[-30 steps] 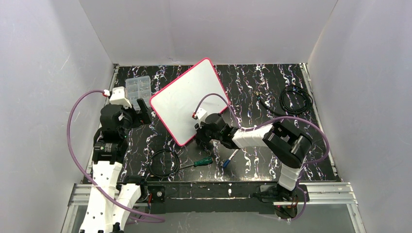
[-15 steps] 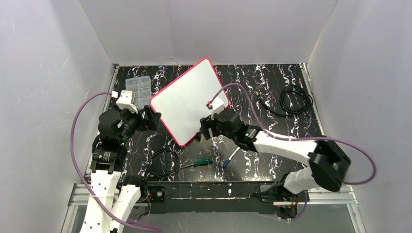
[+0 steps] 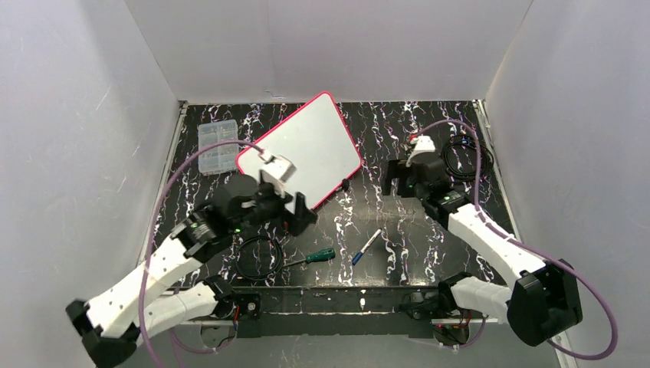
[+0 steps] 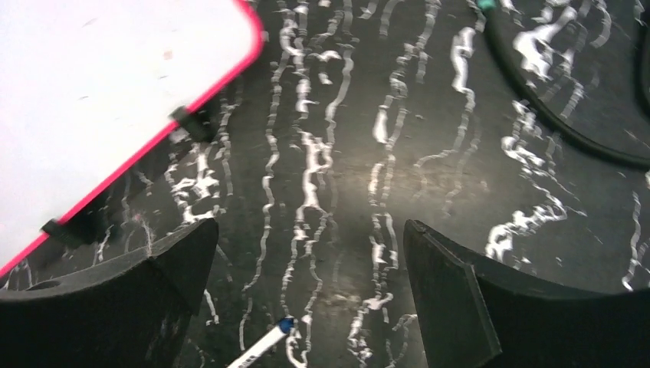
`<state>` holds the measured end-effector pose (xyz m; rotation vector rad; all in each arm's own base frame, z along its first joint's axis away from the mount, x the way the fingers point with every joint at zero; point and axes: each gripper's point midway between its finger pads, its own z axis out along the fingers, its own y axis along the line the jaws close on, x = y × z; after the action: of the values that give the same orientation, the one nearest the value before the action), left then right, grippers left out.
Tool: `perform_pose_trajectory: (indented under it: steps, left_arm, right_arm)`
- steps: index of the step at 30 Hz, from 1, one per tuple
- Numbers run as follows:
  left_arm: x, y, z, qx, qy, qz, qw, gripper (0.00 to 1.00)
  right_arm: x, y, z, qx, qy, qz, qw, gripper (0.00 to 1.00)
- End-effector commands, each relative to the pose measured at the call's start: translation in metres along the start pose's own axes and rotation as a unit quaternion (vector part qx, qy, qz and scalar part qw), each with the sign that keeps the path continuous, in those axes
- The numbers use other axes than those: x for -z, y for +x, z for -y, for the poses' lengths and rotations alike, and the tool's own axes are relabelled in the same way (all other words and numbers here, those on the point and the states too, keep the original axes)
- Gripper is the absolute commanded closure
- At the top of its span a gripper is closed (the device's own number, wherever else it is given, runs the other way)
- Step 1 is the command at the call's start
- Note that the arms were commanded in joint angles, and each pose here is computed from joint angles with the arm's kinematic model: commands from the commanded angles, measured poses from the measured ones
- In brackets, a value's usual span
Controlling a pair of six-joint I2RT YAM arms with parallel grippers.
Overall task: Write a sentence on the whiteboard
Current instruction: Open the whiteboard marker at the center of the board.
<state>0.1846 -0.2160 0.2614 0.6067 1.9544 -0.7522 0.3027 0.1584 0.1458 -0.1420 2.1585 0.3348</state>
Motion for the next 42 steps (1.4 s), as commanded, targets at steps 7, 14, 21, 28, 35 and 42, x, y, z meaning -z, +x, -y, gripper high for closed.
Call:
perform_pose_trajectory:
  steps: [7,14,21,28,35,42]
  left_arm:
    - [-0.092,0.104,0.042,-0.014,-0.024,-0.12,0.992,0.13]
    - [-0.136,0.154,0.066,-0.063,-0.016,-0.187,0.98,0.13]
    - [-0.159,0.18,0.091,-0.088,0.014,-0.225,0.97,0.14]
    - [-0.169,0.206,0.093,-0.102,0.006,-0.272,0.957,0.26]
    - [-0.171,0.215,0.081,-0.11,-0.044,-0.303,0.946,0.61]
    - [-0.165,0.219,0.068,-0.109,-0.086,-0.318,0.938,1.0]
  right_arm:
    - [0.025,-0.019,0.055,-0.075,0.066,0.03,0.995,0.01]
    - [0.07,-0.046,0.083,-0.139,0.143,0.133,0.971,0.01]
    - [0.108,-0.056,0.103,-0.196,0.163,0.262,0.931,0.01]
    - [0.114,-0.056,0.106,-0.193,0.171,0.265,0.929,0.01]
    - [0.11,-0.057,0.101,-0.181,0.164,0.247,0.938,0.01]
    - [0.112,-0.062,0.084,-0.136,0.114,0.246,0.953,0.01]
